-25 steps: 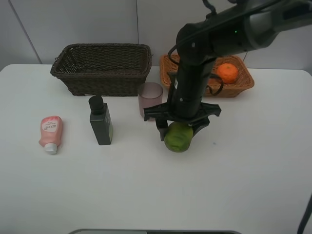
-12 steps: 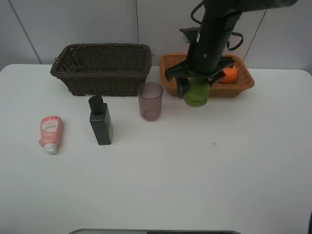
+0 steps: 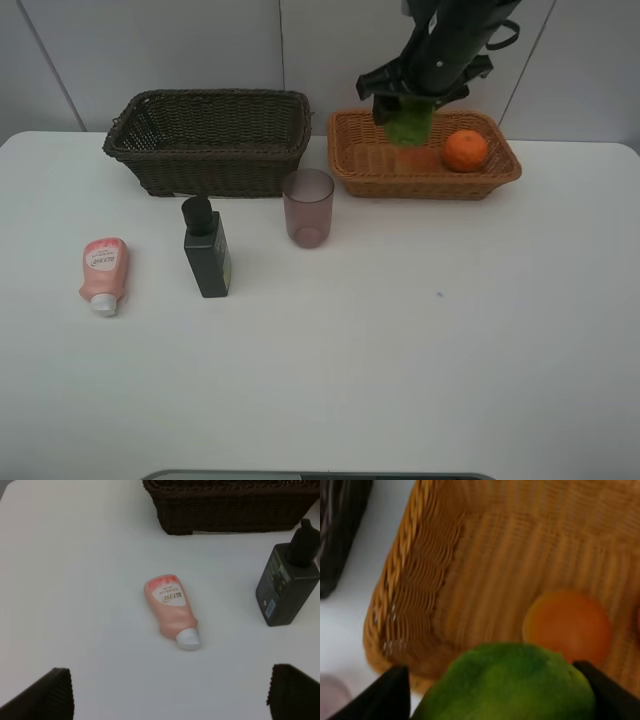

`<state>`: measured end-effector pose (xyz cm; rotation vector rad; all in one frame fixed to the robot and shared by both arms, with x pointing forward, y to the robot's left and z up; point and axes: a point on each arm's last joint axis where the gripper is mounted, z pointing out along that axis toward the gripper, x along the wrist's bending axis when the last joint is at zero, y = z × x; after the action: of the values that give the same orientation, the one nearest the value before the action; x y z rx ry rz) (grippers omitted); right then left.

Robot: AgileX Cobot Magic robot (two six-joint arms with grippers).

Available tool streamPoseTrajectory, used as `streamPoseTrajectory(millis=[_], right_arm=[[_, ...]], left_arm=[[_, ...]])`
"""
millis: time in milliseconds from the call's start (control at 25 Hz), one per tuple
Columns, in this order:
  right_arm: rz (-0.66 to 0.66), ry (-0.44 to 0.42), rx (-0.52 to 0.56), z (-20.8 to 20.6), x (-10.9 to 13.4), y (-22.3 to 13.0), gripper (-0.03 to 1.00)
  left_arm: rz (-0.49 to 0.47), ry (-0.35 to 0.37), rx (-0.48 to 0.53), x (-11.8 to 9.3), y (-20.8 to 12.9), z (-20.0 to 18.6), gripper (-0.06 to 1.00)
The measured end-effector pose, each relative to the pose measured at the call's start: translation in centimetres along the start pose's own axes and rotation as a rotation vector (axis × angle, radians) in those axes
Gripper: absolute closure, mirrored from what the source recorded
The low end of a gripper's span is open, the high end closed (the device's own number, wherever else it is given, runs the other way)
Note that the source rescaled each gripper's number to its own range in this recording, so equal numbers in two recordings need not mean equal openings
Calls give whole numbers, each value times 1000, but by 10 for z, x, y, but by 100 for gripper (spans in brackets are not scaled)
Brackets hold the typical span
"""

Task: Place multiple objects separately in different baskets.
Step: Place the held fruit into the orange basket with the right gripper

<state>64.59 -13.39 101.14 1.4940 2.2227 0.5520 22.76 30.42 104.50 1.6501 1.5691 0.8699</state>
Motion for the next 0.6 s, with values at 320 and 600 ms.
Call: streamPoseTrajectory(millis=[320, 600], right_arm=[[-24, 7, -124, 35, 1, 6, 82], [-29, 31, -238, 64, 3, 9, 82]], left_arm=[[0, 0, 0, 0, 0, 0, -6], [0, 0, 0, 0, 0, 0, -6]])
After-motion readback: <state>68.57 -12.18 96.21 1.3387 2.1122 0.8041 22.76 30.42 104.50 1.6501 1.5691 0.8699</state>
